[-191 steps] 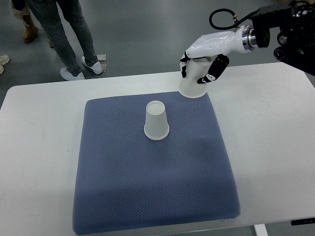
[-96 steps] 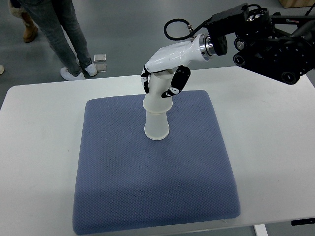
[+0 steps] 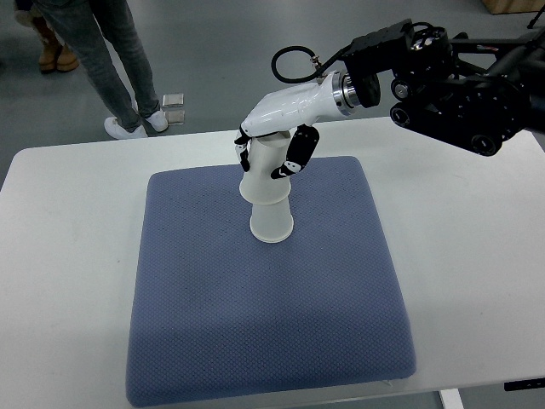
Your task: Stack paper cups
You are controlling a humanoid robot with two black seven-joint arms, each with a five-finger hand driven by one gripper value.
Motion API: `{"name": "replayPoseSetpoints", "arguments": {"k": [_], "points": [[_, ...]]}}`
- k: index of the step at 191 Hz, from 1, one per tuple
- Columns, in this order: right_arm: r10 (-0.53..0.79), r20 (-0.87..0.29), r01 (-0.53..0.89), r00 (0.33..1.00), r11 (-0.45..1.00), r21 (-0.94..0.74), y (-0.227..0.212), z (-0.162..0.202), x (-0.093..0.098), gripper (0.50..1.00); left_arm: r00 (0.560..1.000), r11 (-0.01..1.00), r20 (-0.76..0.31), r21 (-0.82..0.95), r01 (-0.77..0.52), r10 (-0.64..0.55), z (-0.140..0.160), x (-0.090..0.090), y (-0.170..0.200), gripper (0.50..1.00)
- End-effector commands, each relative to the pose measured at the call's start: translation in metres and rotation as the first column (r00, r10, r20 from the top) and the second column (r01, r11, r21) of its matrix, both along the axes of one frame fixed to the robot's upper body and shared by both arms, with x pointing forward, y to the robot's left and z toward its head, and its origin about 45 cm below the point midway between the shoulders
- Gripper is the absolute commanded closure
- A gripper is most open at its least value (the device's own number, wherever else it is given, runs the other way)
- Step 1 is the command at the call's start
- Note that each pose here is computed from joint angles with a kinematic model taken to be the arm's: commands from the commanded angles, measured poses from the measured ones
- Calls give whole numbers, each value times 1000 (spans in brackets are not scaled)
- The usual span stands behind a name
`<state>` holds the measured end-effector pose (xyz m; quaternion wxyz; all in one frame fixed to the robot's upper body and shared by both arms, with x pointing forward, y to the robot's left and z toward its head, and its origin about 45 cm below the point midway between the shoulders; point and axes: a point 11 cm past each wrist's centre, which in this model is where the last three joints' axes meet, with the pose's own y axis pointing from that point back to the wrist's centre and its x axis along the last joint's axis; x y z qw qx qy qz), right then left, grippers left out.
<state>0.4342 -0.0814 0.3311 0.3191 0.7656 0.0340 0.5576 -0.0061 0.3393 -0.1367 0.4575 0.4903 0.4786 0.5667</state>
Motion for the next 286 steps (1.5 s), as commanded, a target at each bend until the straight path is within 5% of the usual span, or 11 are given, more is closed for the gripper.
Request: {"name": "replayPoseSetpoints", "arguments": {"k": [1, 142, 161, 174, 195, 286], "points": [[-1, 0, 1, 1000, 1000, 2, 2, -3, 1, 1000, 1000, 1000, 0, 0, 0, 0, 0, 0, 0, 500], [-25, -9, 25, 1000, 999, 23, -1, -28, 3, 1000, 1000, 1000, 0, 0, 0, 0, 0, 0, 0, 500], [-26, -16, 26, 1000, 999, 18, -1, -28, 3, 901, 1000, 1000, 0, 0, 0, 0, 0, 0, 0, 500], [-28, -18, 28, 999, 999, 18, -1, -28, 3, 761, 1000, 1000, 0, 0, 0, 0, 0, 0, 0, 500], [-28, -18, 29, 999, 999, 21, -1, -28, 3, 658, 1000, 1000, -1, 0, 0, 0, 0, -1, 0, 500], [-40, -22, 41, 999, 998, 37, -4, -24, 5, 605, 1000, 1000, -1, 0, 0, 0, 0, -1, 0, 500]]}}
